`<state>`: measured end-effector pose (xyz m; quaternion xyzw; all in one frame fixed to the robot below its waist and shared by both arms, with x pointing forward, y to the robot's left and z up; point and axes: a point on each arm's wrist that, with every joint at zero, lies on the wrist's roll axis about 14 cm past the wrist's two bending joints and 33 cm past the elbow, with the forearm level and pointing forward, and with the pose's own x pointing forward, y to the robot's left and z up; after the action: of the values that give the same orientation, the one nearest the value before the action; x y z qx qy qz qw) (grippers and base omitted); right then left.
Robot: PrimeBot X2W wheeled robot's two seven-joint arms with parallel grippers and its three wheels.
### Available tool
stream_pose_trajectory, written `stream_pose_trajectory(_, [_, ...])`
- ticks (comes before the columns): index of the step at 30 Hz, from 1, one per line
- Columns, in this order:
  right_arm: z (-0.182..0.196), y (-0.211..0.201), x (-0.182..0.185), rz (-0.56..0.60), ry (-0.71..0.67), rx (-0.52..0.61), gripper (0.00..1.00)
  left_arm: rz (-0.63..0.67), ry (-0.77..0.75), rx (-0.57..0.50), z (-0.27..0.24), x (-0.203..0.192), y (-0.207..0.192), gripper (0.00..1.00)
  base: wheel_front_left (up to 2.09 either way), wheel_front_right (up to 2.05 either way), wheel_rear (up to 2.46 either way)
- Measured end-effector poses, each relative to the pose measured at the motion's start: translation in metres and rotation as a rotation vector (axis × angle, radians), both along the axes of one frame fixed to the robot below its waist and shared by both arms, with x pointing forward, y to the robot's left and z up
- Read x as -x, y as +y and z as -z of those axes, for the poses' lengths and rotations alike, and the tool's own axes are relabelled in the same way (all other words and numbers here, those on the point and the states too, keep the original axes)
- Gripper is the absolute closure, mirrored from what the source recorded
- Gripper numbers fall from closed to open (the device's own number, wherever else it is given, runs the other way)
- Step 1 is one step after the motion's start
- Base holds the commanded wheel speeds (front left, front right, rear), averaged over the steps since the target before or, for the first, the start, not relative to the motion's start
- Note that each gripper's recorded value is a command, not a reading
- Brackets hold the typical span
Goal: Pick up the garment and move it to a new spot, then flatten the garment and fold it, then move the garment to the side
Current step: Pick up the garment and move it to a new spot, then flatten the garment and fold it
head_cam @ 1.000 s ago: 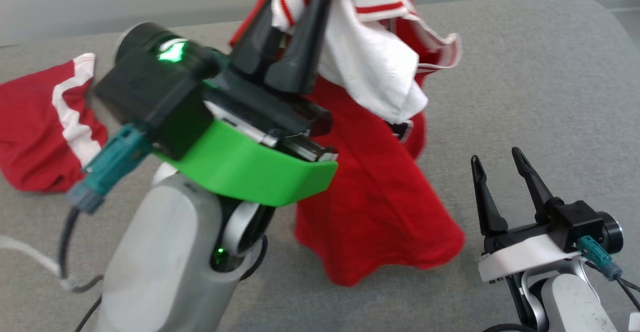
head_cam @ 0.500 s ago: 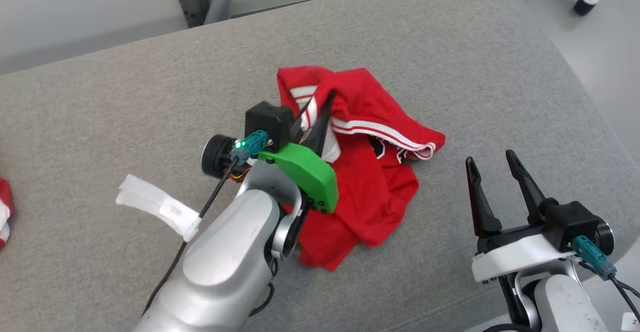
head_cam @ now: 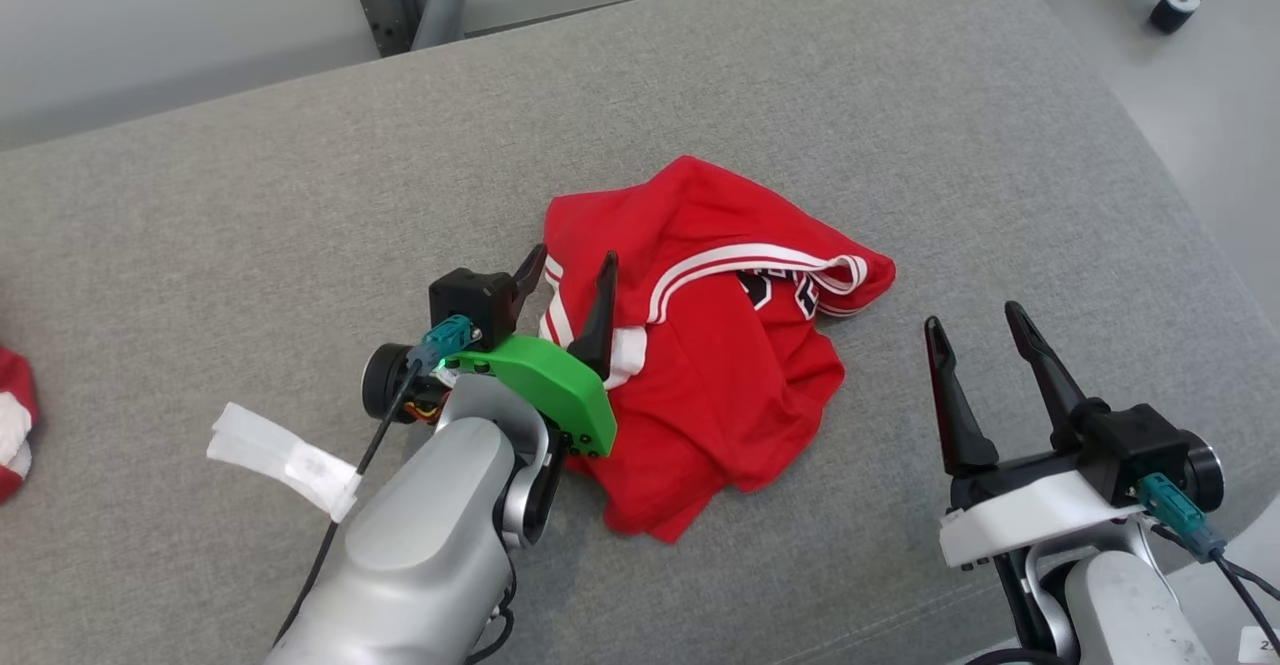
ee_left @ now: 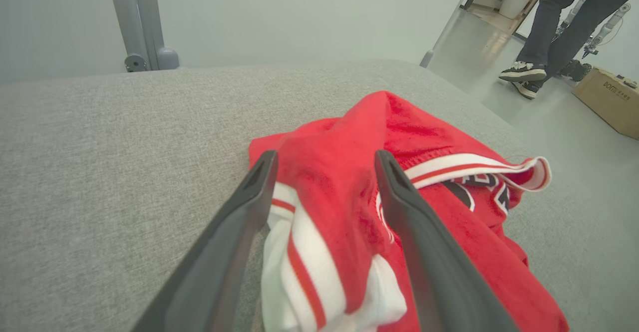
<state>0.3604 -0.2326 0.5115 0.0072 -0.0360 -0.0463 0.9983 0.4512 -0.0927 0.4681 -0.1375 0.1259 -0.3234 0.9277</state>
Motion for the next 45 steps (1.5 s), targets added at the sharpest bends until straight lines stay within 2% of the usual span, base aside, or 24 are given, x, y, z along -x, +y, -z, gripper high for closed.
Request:
stream_pose_trajectory(5, [-0.012,0.001,0.002,-0.018,-0.033,0.036,0.0,-0.063,-0.146,0.04,-0.042,0.001,0.016,0.0,0.0,0.0,0.0])
stream_pose_trajectory(12, [-0.02,0.007,0.013,-0.058,-0.055,0.077,0.0,-0.219,-0.249,-0.044,-0.042,0.036,0.095,0.0,0.0,0.0,0.0])
stream_pose_trajectory(15, [-0.021,0.009,0.015,-0.072,-0.061,0.087,0.0,-0.342,-0.258,-0.109,-0.034,0.055,0.149,0.0,0.0,0.0,0.0])
stream_pose_trajectory(24, [-0.007,0.016,0.008,-0.121,-0.019,0.106,0.0,-0.563,-0.198,-0.208,-0.008,0.096,0.24,0.0,0.0,0.0,0.0])
stream_pose_trajectory(34, [-0.004,0.031,0.004,-0.169,-0.013,0.102,0.0,-0.685,-0.216,-0.198,-0.016,0.118,0.278,0.0,0.0,0.0,0.0])
stream_pose_trajectory(45, [-0.003,0.033,0.006,-0.174,-0.008,0.097,0.0,-0.706,-0.226,-0.184,-0.018,0.119,0.287,0.0,0.0,0.0,0.0])
